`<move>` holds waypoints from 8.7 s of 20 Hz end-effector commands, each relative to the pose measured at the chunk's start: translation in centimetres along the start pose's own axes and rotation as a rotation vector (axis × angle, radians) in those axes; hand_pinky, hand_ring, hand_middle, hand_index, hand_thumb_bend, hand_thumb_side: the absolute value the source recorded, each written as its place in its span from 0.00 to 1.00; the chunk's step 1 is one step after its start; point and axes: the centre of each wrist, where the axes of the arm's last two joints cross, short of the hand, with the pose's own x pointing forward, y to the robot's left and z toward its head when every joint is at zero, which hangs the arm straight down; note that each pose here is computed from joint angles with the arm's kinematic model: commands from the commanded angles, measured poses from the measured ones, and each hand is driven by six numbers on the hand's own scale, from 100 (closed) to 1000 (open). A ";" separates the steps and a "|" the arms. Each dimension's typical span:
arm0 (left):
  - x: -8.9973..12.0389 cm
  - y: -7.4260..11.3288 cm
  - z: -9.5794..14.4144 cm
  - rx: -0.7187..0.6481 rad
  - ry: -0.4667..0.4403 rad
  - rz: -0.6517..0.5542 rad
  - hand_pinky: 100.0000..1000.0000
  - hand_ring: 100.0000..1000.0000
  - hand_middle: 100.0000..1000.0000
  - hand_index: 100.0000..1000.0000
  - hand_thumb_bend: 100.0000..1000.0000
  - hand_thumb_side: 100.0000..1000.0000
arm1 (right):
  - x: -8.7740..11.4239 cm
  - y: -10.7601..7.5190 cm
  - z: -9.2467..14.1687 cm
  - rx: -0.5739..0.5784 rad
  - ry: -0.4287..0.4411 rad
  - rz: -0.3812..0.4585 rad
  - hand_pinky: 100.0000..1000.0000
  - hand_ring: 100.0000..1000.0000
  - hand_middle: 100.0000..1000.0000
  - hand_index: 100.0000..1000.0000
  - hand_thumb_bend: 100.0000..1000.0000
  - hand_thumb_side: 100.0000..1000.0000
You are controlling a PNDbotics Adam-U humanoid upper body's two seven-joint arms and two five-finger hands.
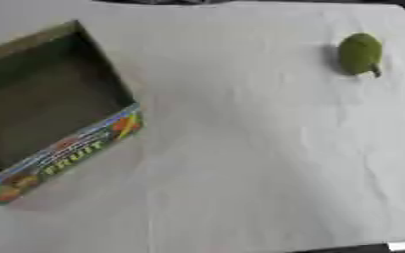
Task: Pick up objects on the table and place them in the box.
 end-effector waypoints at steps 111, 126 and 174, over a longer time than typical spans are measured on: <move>0.4 -0.2 -0.8 -0.111 -0.041 0.026 0.59 0.69 0.63 0.82 0.00 0.53 | -15.5 -1.1 -1.5 1.182 0.355 0.566 0.96 1.00 0.96 1.00 0.00 0.24; 0.4 -0.2 -0.5 -0.112 -0.032 0.024 0.59 0.69 0.63 0.82 0.00 0.53 | -17.2 -2.2 1.1 1.215 0.494 0.636 0.95 1.00 0.96 1.00 0.00 0.27; 0.3 0.2 -0.2 -0.105 -0.027 0.006 0.59 0.69 0.61 0.82 0.00 0.53 | -11.7 0.1 -1.4 0.853 0.155 0.622 0.70 0.58 0.48 0.64 0.00 0.19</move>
